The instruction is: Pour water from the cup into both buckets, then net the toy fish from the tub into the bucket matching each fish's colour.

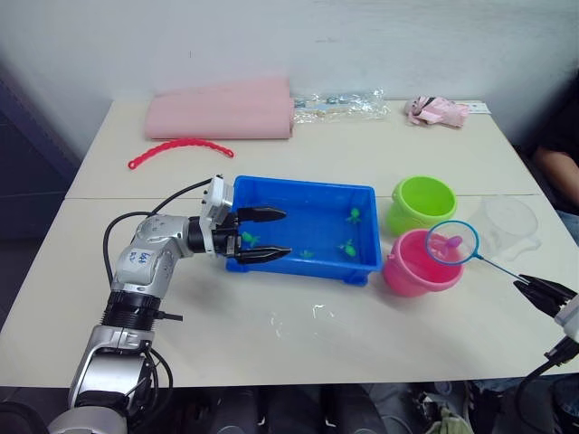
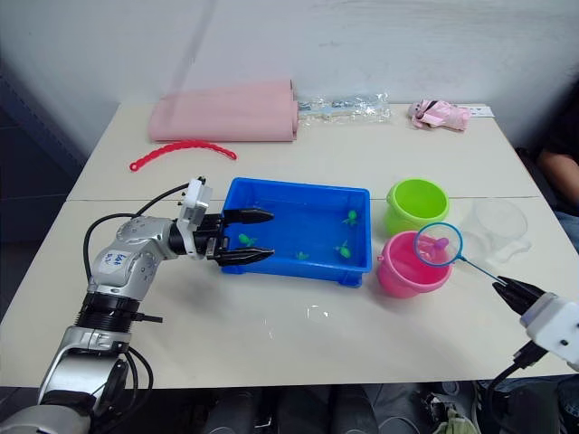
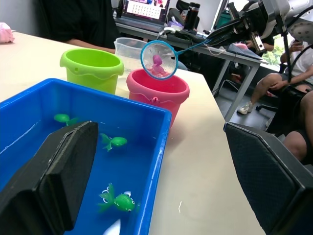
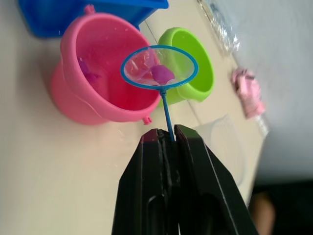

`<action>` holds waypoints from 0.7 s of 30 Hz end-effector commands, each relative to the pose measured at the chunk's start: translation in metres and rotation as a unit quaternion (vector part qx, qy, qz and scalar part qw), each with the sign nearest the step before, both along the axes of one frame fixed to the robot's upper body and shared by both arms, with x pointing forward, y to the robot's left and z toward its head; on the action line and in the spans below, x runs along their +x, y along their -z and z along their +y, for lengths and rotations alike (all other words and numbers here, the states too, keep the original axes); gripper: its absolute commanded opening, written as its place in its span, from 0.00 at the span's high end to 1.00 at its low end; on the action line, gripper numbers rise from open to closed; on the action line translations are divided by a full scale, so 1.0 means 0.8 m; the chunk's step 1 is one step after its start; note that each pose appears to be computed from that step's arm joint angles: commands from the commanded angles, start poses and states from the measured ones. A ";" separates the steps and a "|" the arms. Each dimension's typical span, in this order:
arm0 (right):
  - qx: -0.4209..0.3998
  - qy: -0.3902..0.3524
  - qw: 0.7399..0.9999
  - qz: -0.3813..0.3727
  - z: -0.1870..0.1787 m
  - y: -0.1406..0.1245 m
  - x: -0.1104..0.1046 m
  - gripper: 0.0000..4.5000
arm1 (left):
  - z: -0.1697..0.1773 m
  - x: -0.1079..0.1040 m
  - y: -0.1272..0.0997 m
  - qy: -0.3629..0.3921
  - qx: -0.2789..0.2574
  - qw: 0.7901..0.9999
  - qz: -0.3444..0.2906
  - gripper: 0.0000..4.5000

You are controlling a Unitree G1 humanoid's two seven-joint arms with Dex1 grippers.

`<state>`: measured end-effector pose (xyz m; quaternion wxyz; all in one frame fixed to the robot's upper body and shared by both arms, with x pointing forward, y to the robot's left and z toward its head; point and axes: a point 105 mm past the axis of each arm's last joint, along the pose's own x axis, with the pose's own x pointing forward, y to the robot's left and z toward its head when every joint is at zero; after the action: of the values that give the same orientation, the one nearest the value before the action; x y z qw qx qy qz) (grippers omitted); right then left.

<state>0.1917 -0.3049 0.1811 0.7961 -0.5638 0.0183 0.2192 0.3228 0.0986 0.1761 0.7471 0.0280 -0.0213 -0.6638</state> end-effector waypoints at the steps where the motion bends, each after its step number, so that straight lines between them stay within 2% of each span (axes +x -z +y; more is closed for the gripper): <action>1: -0.136 -0.027 0.989 -0.052 -0.004 -0.011 0.002 1.00 | 0.001 -0.001 -0.011 0.002 -0.007 1.000 -0.021 0.01; 7: -0.217 -0.048 0.972 -0.078 -0.014 -0.014 0.012 1.00 | 0.000 -0.001 -0.011 0.002 -0.009 1.000 -0.018 0.01; 11: -0.254 -0.084 0.956 -0.120 -0.003 -0.024 0.018 1.00 | 0.001 0.000 -0.012 -0.001 -0.012 1.000 -0.019 0.01; 13: -0.278 -0.089 0.950 -0.111 -0.005 -0.020 0.019 1.00 | 0.001 0.000 -0.011 -0.002 -0.012 1.000 -0.019 0.01; 15: -0.267 -0.072 0.956 -0.099 -0.012 -0.017 0.021 1.00 | 0.001 0.000 -0.011 -0.004 -0.013 1.000 -0.019 0.01; 21: -0.277 -0.097 0.949 -0.111 0.001 -0.019 0.023 1.00 | 0.002 0.000 -0.010 -0.009 -0.016 1.000 -0.018 0.01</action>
<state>0.2099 -0.3082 0.1875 0.5919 -0.7727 -0.0484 0.2242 0.3239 0.0988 0.1753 0.7516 0.0260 -0.0214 -0.6587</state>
